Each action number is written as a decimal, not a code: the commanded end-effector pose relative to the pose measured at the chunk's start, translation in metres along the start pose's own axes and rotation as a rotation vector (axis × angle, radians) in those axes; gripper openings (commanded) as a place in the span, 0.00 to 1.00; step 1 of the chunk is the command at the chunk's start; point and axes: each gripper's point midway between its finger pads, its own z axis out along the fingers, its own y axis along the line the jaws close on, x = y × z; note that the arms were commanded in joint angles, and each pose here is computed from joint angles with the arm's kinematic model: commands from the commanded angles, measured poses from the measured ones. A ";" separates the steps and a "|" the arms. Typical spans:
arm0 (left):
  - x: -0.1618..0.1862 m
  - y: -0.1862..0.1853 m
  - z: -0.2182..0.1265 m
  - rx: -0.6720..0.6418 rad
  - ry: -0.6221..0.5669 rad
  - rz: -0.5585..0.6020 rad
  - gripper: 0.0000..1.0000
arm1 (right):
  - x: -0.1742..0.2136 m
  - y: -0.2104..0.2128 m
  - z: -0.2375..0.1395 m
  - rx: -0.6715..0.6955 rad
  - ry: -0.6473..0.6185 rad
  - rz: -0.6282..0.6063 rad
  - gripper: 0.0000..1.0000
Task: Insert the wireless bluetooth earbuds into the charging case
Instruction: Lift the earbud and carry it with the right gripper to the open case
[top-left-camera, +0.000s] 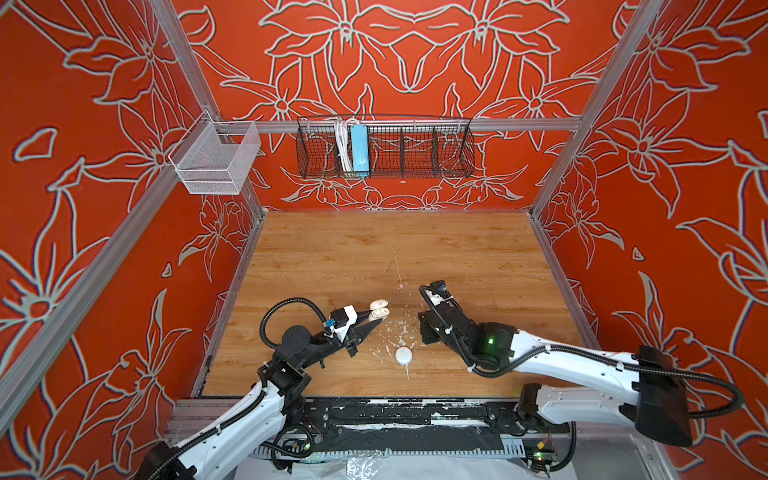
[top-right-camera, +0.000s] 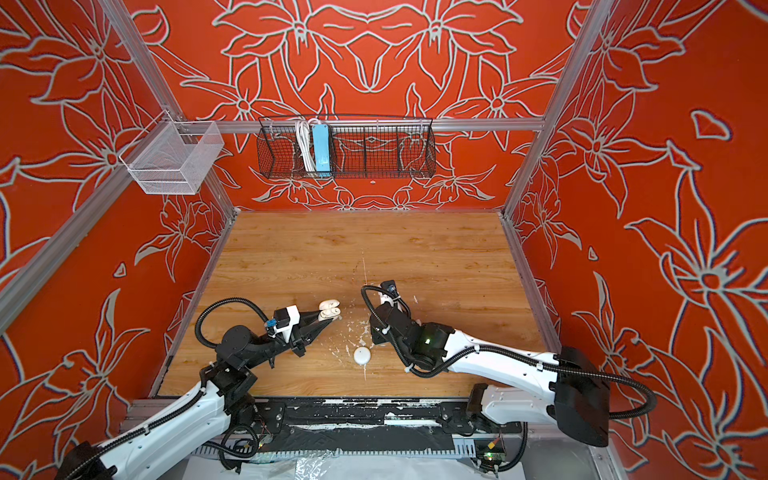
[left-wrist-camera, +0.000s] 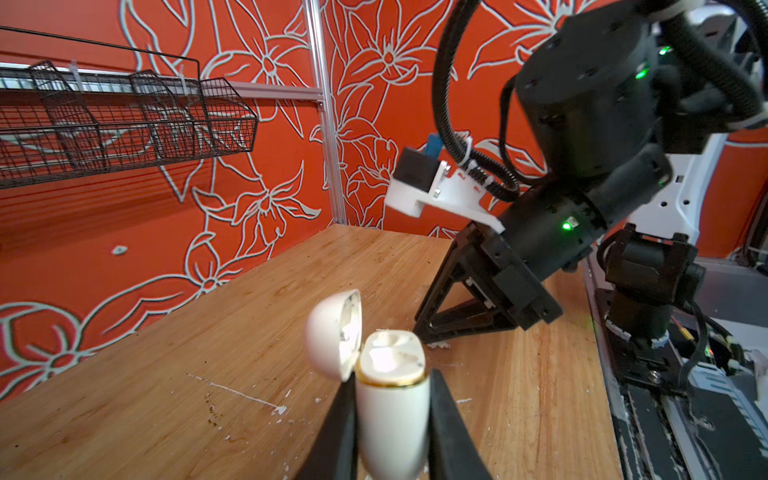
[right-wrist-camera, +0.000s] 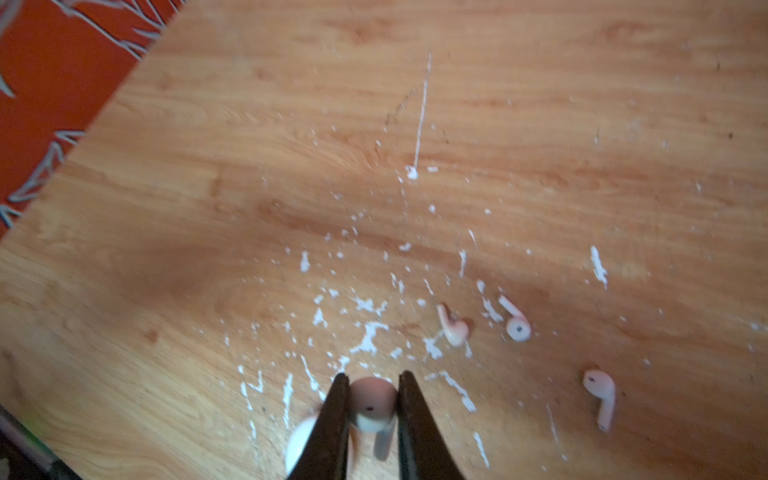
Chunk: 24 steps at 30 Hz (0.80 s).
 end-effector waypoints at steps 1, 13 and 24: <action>-0.014 0.005 -0.005 -0.041 -0.082 -0.004 0.00 | -0.063 0.033 -0.022 -0.061 -0.258 0.106 0.15; -0.026 -0.003 -0.006 0.003 -0.133 -0.033 0.00 | -0.092 0.069 -0.071 -0.308 -0.447 0.211 0.14; -0.033 -0.025 -0.013 0.108 -0.184 0.041 0.00 | -0.085 0.118 -0.106 -0.632 -0.515 0.134 0.12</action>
